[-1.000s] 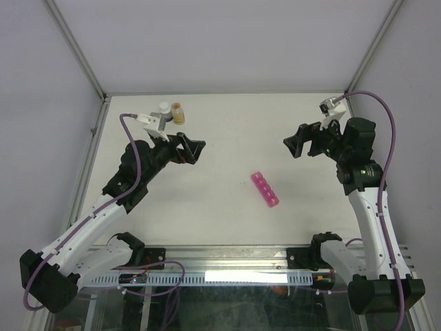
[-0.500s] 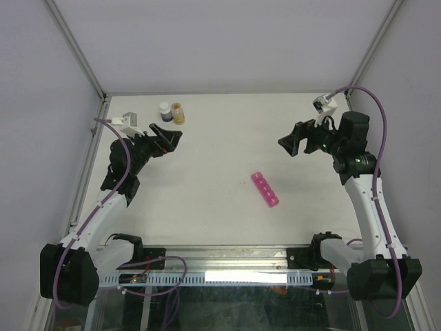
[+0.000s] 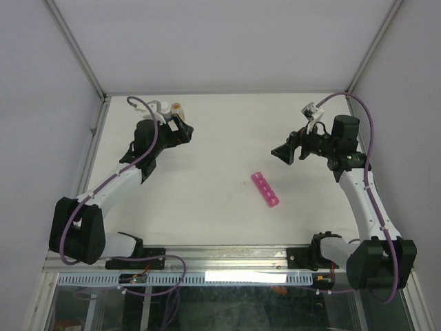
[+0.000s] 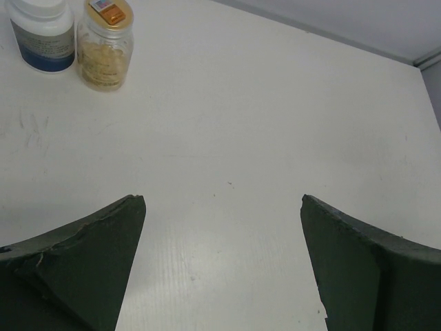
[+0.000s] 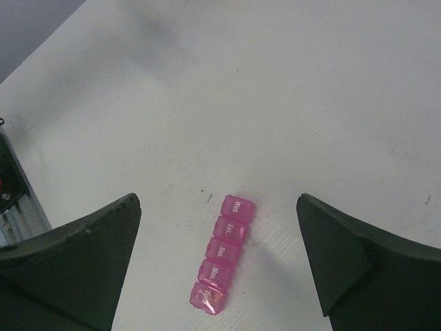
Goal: Sort the pills into containers
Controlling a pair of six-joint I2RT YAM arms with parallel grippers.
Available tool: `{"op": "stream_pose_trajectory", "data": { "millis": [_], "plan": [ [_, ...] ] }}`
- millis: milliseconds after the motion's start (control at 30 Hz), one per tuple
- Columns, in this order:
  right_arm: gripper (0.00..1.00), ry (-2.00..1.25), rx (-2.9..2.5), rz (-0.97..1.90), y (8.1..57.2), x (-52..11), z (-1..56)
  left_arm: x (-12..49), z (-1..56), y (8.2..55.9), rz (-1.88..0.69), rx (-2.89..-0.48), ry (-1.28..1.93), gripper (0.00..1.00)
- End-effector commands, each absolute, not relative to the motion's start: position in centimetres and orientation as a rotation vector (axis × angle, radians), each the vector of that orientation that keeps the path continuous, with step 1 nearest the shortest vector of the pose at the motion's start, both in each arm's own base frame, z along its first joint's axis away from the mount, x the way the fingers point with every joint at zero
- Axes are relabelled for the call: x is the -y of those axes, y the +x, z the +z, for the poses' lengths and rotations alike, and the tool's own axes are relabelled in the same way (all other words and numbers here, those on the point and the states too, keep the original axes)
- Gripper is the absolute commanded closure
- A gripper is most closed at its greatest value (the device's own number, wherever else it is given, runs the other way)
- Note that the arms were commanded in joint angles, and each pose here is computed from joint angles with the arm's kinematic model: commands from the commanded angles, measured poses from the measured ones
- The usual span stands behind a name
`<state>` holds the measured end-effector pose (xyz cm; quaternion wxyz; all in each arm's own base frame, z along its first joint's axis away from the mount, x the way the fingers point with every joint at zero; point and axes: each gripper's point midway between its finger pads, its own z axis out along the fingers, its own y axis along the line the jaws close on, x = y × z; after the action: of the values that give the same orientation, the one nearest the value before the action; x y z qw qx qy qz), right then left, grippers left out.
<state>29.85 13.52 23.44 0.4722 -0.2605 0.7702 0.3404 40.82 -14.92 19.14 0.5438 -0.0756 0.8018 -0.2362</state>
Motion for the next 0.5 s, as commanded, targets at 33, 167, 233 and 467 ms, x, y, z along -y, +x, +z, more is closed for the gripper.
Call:
{"op": "stream_pose_trajectory", "data": {
  "millis": [33,167,233,467],
  "plan": [
    [0.0,-0.724,-1.819,0.79,30.6,-13.3,24.0,15.6,19.5,44.9,-0.589,-1.907,-0.166,0.01],
    [0.0,-0.787,-1.841,0.751,30.3,-13.0,23.0,17.4,18.6,46.0,-0.671,-1.968,-0.119,0.05],
    [0.0,-0.822,-1.876,0.712,30.4,-12.9,21.9,18.6,18.4,45.4,-0.733,-1.986,-0.073,0.07],
    [0.0,-0.99,-2.046,0.681,28.9,-15.8,16.7,19.9,18.3,39.9,-0.872,-1.943,0.01,0.07]
  ]
}}
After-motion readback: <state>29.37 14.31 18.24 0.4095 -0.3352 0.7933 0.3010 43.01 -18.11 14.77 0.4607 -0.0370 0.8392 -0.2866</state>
